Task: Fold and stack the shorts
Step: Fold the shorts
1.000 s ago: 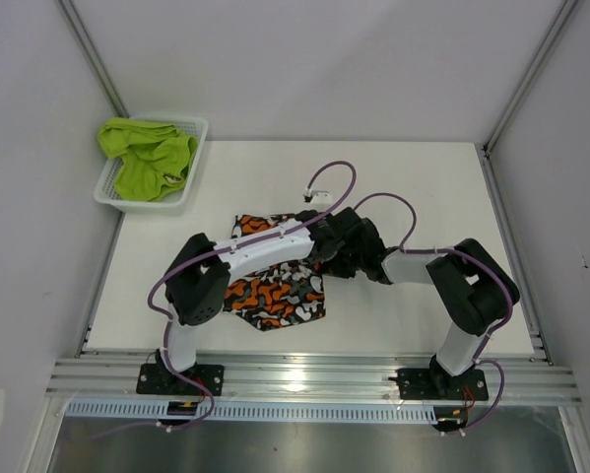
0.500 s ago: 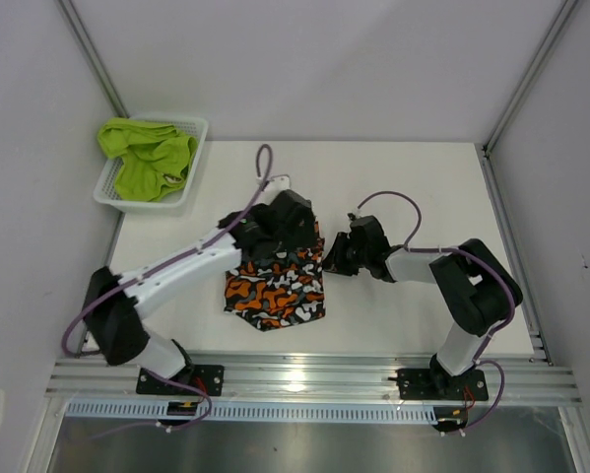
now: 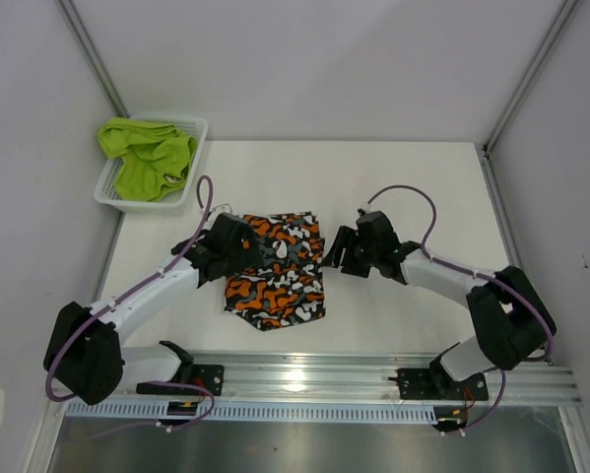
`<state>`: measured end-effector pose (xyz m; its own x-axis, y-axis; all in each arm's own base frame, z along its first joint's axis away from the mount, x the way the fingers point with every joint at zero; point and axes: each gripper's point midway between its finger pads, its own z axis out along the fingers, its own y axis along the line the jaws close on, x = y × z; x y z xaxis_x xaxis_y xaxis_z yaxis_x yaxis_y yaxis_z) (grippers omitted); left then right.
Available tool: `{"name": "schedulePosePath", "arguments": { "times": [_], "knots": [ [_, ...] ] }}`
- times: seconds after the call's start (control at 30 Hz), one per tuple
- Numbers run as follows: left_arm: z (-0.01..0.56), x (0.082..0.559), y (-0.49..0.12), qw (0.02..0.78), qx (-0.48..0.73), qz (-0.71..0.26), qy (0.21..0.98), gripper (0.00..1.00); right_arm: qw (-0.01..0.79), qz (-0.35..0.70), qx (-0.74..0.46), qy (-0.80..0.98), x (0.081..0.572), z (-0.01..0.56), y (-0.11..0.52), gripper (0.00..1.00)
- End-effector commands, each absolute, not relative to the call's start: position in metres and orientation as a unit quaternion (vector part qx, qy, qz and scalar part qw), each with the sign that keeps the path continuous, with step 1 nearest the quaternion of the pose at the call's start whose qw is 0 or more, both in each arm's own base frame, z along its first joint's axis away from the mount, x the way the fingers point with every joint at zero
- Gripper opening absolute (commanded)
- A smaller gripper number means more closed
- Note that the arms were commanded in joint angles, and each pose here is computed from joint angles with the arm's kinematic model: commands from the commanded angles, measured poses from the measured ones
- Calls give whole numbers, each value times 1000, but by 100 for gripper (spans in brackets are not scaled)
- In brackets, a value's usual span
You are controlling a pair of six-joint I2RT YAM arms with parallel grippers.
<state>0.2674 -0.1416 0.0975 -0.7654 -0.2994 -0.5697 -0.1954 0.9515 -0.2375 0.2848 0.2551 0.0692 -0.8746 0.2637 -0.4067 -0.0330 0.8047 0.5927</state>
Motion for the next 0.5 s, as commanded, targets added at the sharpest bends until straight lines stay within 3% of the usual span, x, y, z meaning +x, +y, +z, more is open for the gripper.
{"name": "schedulePosePath", "arguments": {
  "times": [0.0, 0.03, 0.07, 0.1, 0.27, 0.47],
  "knots": [
    [99, 275, -140, 332, -139, -118, 925, 92, 230, 269, 109, 929, 256, 101, 263, 67],
    [100, 275, -136, 339, -145, -116, 922, 92, 257, 251, 136, 923, 258, 109, 260, 69],
    [103, 276, -135, 345, -149, -117, 919, 92, 257, 248, 133, 924, 236, 114, 273, 80],
    [103, 274, -134, 347, -152, -119, 918, 92, 267, 269, 179, 908, 230, 132, 279, 99],
    [111, 274, -138, 359, -152, -143, 910, 92, 262, 269, 265, 888, 206, 155, 296, 99],
    [111, 266, -126, 370, -172, -133, 903, 92, 204, 293, 288, 889, 178, 137, 357, 100]
  ]
}}
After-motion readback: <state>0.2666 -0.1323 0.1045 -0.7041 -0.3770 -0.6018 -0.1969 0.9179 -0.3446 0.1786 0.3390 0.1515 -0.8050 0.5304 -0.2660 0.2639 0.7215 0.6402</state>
